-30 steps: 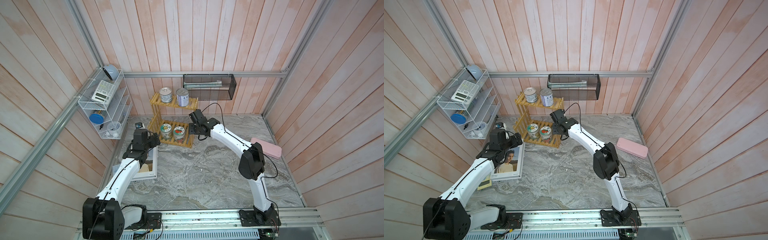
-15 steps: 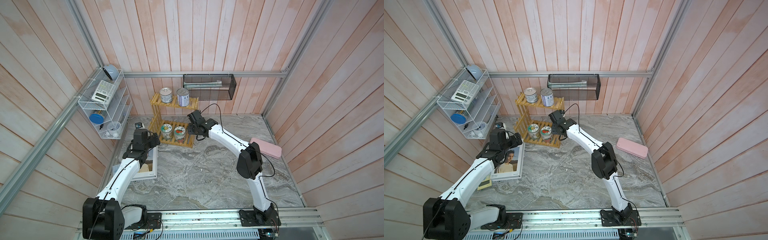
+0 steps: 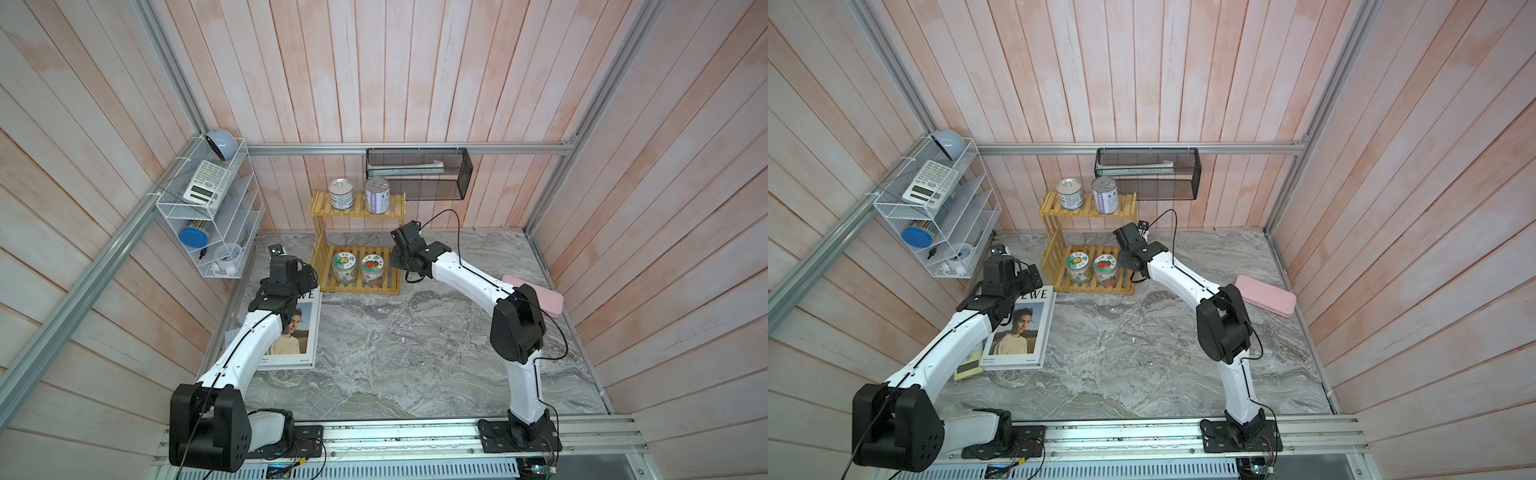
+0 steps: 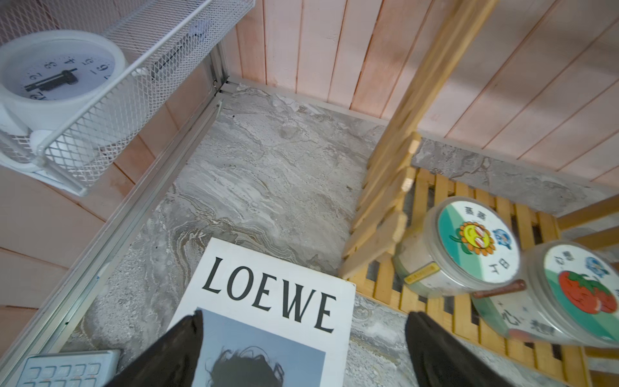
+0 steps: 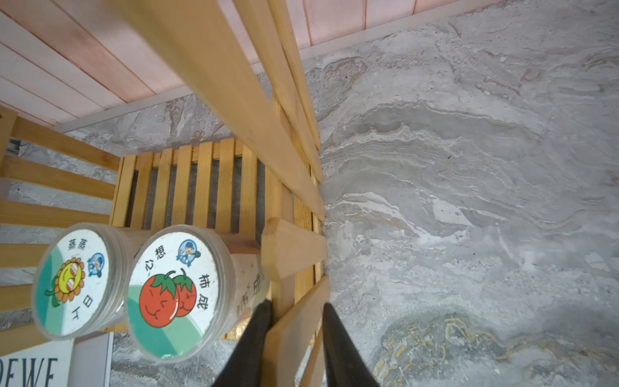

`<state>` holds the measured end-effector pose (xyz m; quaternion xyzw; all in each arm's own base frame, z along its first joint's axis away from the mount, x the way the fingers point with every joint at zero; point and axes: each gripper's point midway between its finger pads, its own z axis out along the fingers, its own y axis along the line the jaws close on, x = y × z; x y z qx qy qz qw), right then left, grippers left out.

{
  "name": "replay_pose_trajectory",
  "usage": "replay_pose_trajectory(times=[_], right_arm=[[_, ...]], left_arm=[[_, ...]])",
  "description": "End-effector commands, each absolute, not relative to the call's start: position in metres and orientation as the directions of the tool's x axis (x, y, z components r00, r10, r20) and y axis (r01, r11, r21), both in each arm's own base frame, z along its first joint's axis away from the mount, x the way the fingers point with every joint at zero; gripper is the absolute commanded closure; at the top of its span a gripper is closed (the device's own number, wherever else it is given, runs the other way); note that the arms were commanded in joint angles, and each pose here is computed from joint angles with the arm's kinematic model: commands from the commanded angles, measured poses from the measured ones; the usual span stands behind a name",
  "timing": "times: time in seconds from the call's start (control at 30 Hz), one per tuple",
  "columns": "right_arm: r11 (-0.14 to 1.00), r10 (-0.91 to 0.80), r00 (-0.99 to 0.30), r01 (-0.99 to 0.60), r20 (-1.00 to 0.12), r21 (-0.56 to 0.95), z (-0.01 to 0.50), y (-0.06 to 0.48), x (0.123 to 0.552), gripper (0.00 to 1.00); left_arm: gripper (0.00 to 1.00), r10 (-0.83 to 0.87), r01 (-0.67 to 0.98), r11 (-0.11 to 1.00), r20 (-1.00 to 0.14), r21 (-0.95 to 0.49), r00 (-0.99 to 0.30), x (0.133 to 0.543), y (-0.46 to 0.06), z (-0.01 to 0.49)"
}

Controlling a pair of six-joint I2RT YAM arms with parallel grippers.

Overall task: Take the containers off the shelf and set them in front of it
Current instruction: Move the shelf to the center of the board.

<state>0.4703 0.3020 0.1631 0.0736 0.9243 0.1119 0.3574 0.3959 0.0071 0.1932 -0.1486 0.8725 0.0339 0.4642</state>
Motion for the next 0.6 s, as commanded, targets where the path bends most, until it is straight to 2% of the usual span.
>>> replay_pose_trajectory(times=[0.0,0.37,0.57], right_arm=[[0.974,0.225,-0.736,0.157,-0.639,0.163,0.147,0.261,0.467,0.7],[0.964,0.267,-0.729,0.207,-0.63,0.169,0.14,0.227,0.463,0.71],[0.96,0.28,-0.728,0.224,-0.626,0.168,0.139,0.211,0.46,0.71]], left_arm=[[0.0,-0.223,-0.322,0.945,-0.836,-0.058,-0.502,0.407,0.013,0.201],[0.0,-0.15,-0.145,0.986,-0.851,-0.088,-0.504,0.469,-0.029,0.205],[0.08,-0.087,-0.042,0.996,-0.83,-0.076,-0.551,0.501,-0.065,0.208]])
